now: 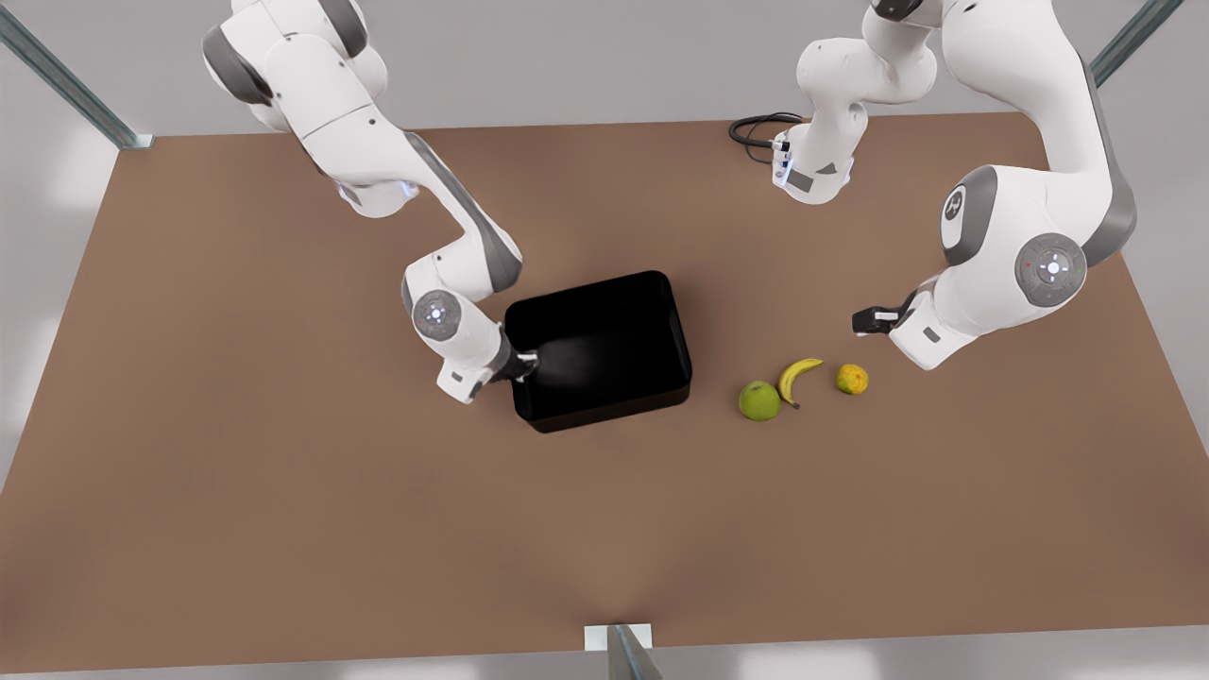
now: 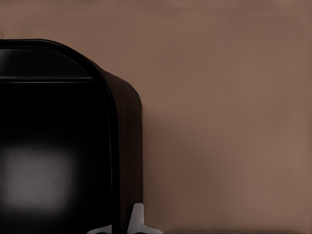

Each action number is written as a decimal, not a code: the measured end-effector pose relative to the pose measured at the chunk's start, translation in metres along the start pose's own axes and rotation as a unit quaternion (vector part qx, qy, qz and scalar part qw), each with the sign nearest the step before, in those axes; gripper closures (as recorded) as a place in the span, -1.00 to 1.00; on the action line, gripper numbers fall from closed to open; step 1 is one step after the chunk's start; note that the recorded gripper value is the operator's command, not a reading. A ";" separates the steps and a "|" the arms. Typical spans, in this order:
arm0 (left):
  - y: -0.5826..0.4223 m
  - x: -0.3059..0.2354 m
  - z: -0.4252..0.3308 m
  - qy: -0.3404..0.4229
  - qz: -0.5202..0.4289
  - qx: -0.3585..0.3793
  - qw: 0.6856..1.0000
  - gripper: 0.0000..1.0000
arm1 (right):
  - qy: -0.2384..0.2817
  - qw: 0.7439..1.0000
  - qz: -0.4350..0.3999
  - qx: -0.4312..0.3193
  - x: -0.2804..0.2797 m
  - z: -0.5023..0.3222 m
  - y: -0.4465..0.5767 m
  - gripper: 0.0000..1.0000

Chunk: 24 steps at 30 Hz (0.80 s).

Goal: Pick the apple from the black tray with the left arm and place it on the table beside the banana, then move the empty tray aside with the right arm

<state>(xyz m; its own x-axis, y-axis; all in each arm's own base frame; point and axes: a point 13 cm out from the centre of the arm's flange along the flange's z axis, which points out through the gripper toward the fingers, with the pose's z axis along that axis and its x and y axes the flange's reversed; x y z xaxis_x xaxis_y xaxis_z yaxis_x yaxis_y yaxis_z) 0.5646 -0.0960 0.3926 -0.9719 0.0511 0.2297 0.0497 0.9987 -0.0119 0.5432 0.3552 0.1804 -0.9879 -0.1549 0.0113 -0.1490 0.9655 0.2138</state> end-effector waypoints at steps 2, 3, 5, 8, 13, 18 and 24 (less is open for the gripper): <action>0.000 0.000 0.000 0.000 0.005 0.000 1.000 -1.00 | -0.026 0.999 0.019 -0.009 -0.035 -0.060 -0.023 0.70; -0.001 0.000 0.000 0.000 0.008 0.000 1.000 -1.00 | -0.033 0.999 0.033 -0.012 -0.051 -0.086 -0.045 0.70; 0.000 0.000 0.000 0.000 0.012 0.000 1.000 -1.00 | -0.027 0.998 0.062 -0.010 -0.062 -0.117 -0.100 0.70; -0.001 0.000 0.000 0.000 0.017 -0.001 1.000 -1.00 | -0.004 0.996 0.091 0.003 -0.056 -0.140 -0.183 0.71; 0.000 0.000 0.000 0.000 0.024 -0.001 1.000 -1.00 | 0.027 0.993 0.109 0.034 -0.031 -0.160 -0.316 0.71; -0.001 0.000 0.000 0.000 0.030 -0.001 1.000 -1.00 | 0.048 0.992 0.104 0.053 -0.010 -0.164 -0.431 0.70; -0.001 0.000 0.000 0.000 0.035 -0.001 0.999 -1.00 | 0.084 0.994 0.061 0.040 0.007 -0.118 -0.492 0.70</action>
<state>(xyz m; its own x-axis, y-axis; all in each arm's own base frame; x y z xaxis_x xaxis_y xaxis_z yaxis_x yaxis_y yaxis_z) 0.5646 -0.0972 0.3922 -0.9659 0.1215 0.2287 0.1186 0.9926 -0.0263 0.6150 -0.1461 0.1906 -0.9785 -0.0613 0.1968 -0.0377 0.9919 0.1217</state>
